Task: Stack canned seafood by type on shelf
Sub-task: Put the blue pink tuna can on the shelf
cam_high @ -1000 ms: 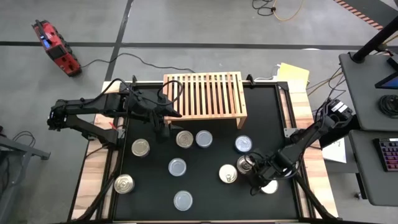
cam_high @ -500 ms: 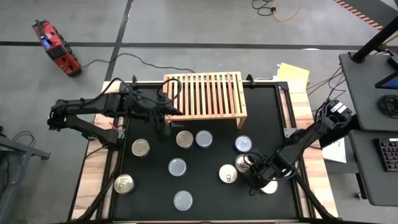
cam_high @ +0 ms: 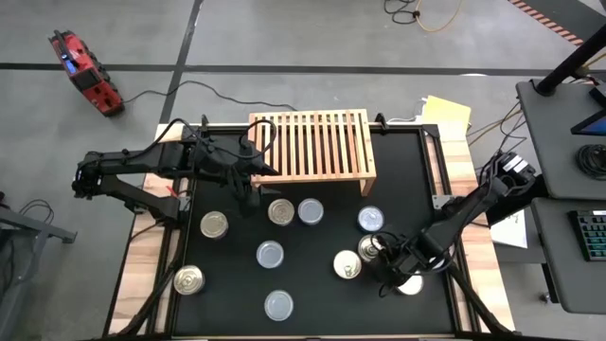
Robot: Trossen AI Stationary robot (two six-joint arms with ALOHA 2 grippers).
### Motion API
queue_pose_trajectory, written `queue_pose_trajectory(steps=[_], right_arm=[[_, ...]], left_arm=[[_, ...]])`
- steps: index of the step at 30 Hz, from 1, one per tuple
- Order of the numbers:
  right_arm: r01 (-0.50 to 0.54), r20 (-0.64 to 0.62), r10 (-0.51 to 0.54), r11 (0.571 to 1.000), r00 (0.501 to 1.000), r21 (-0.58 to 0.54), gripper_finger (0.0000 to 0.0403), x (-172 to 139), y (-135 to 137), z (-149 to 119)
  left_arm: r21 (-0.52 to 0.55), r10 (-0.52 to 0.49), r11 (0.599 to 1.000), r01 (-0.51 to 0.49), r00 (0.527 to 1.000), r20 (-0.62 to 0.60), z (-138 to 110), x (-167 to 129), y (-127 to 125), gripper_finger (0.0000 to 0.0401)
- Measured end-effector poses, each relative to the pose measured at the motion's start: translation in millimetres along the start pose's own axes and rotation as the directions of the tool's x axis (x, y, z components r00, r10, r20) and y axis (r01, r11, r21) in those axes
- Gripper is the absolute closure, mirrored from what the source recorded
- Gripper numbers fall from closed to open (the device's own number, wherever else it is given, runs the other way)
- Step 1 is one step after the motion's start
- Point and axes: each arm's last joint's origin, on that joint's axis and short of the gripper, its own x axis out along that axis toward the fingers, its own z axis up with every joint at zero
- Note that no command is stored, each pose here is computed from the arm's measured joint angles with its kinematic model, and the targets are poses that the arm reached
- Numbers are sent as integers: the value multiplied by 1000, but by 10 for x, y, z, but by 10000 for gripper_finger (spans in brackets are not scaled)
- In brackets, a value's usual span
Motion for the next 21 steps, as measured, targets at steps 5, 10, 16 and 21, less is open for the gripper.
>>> queue_pose_trajectory(steps=[5, 10, 16, 21], right_arm=[[17, -33, -17, 1000, 999, -15, 390, 52, -13, -27], [12, -62, -14, 1000, 998, -29, 390, 49, -10, -47], [2, -73, -4, 999, 997, -32, 390, 31, -9, -43], [-25, -76, 23, 999, 997, -25, 390, -19, 36, -28]], left_arm=[[-3, 0, 1000, 0, 1000, 0, 0, 0, 0, 140], [-3, 0, 1000, 0, 1000, 0, 0, 0, 0, 140], [-3, 0, 1000, 0, 1000, 0, 0, 0, 0, 140], [2, 0, 1000, 0, 1000, -1, -1, 0, 0, 140]])
